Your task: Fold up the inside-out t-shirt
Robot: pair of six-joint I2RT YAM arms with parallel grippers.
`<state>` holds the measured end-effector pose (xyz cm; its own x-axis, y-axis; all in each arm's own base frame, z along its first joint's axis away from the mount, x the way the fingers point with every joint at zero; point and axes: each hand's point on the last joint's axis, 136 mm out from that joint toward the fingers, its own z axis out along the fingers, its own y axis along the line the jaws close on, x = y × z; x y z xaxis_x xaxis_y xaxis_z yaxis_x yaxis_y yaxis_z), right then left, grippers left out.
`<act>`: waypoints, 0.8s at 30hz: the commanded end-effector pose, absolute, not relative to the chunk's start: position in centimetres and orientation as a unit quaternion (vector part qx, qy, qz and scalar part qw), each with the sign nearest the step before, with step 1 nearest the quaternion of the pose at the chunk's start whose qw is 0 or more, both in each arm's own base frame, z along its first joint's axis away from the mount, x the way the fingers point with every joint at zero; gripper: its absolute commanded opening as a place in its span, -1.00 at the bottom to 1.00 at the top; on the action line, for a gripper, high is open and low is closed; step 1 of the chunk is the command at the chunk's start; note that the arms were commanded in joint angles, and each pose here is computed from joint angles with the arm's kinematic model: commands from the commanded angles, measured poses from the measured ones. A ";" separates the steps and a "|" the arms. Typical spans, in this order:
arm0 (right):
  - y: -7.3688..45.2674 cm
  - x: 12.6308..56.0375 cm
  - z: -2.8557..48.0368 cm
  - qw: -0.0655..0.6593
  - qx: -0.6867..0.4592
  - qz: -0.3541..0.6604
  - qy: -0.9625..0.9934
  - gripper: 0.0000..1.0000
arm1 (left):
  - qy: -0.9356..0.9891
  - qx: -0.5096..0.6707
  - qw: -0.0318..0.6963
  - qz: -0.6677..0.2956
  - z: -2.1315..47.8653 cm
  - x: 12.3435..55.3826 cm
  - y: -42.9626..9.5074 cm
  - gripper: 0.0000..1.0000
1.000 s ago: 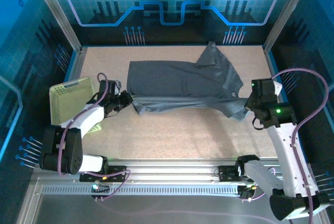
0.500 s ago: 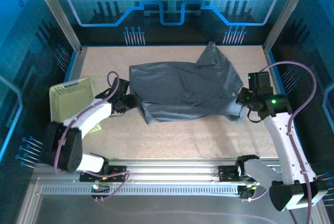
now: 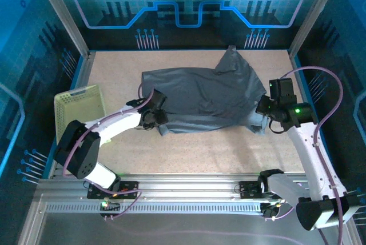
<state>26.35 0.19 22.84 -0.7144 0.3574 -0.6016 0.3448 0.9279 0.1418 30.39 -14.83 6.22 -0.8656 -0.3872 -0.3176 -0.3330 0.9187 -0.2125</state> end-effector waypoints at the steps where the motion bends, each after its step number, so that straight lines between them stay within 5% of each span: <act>1: 0.5 26.2 22.7 0.334 0.177 0.012 0.926 -1.00 | 0.959 -0.188 0.199 -0.078 7.2 32.0 -15.5 0.14; 12: 0.4 26.3 22.7 0.335 0.175 0.006 0.926 -1.00 | 0.962 -0.191 0.184 -0.065 5.2 32.2 -15.6 -0.25; 24: -1.5 25.7 23.8 0.336 0.203 -0.027 0.919 -1.00 | 0.958 -0.184 0.209 -0.069 6.4 31.7 -14.7 -0.98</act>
